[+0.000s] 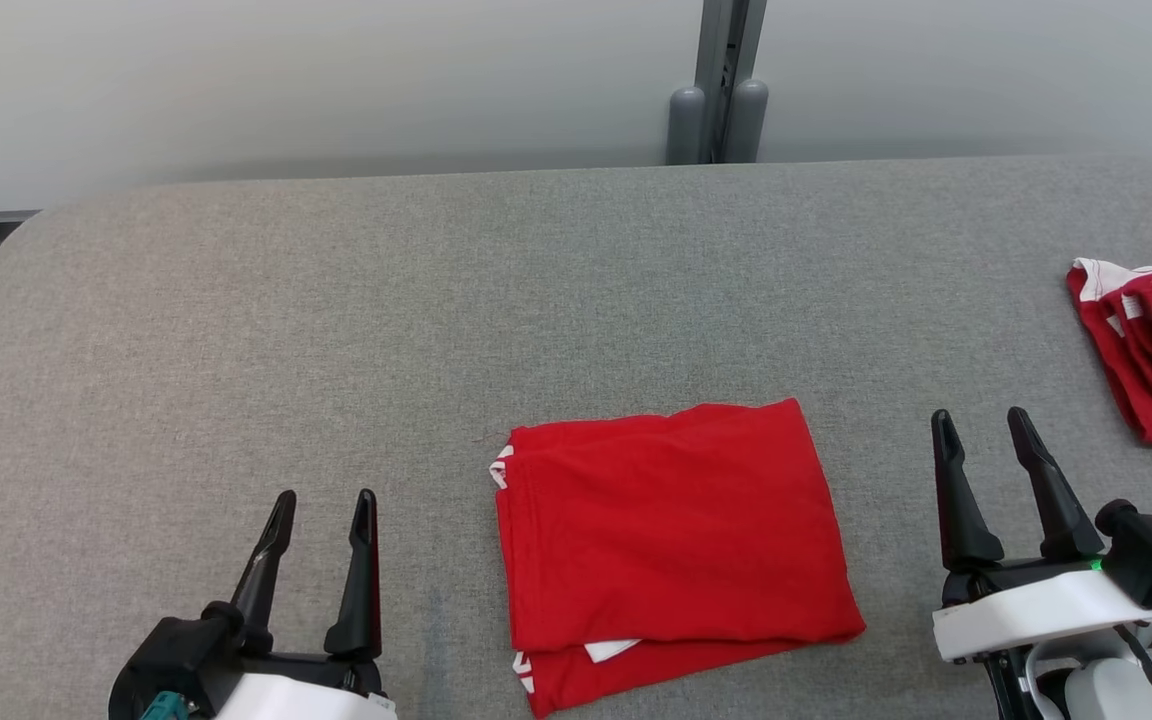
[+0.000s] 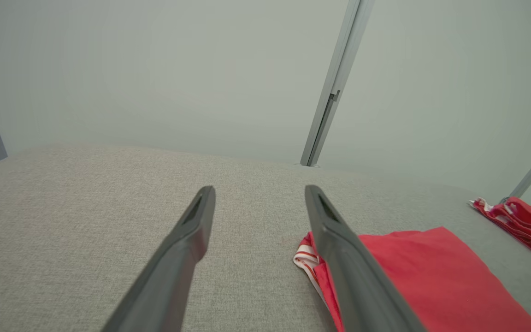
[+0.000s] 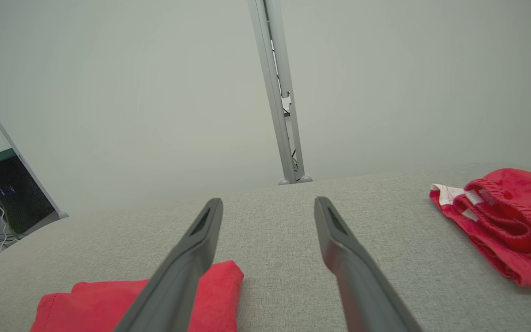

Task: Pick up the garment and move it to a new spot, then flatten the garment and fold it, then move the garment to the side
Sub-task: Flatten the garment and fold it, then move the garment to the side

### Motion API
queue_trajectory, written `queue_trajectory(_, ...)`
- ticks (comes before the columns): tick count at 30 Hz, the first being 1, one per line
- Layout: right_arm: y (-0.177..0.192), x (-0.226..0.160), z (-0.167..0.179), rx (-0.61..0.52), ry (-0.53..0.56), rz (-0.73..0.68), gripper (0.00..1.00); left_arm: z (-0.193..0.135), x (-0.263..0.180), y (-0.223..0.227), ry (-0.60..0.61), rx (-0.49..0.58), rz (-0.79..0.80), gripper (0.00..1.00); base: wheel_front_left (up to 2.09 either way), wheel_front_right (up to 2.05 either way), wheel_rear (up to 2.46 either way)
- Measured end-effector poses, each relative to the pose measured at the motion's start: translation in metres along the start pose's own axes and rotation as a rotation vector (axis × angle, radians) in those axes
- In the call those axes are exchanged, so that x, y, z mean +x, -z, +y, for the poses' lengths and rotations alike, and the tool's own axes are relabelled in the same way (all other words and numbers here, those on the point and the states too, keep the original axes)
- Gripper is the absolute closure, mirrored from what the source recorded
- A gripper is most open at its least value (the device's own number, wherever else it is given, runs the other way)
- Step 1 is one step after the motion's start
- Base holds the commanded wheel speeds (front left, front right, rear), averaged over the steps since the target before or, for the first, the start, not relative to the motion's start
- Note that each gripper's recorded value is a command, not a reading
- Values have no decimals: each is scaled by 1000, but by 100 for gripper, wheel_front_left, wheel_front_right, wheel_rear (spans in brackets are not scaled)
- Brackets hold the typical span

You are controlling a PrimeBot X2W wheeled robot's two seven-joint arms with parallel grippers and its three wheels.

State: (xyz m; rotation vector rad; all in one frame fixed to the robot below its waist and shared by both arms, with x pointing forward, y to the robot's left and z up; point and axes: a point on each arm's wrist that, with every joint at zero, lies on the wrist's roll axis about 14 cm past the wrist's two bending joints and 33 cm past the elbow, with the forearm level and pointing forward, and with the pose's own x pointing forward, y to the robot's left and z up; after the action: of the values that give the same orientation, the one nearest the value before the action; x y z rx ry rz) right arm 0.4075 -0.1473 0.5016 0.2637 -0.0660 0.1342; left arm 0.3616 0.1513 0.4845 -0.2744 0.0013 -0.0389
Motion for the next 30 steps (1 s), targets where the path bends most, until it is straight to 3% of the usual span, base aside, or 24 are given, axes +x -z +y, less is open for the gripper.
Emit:
queue_trajectory(21,1,-1,0,-13,0,5,0,0,-6,2,6,1,1,0,0,0,0)
queue_trajectory(30,35,1,5,-100,-31,194,0,1,-9,2,4,1,0,0,0,0,0)
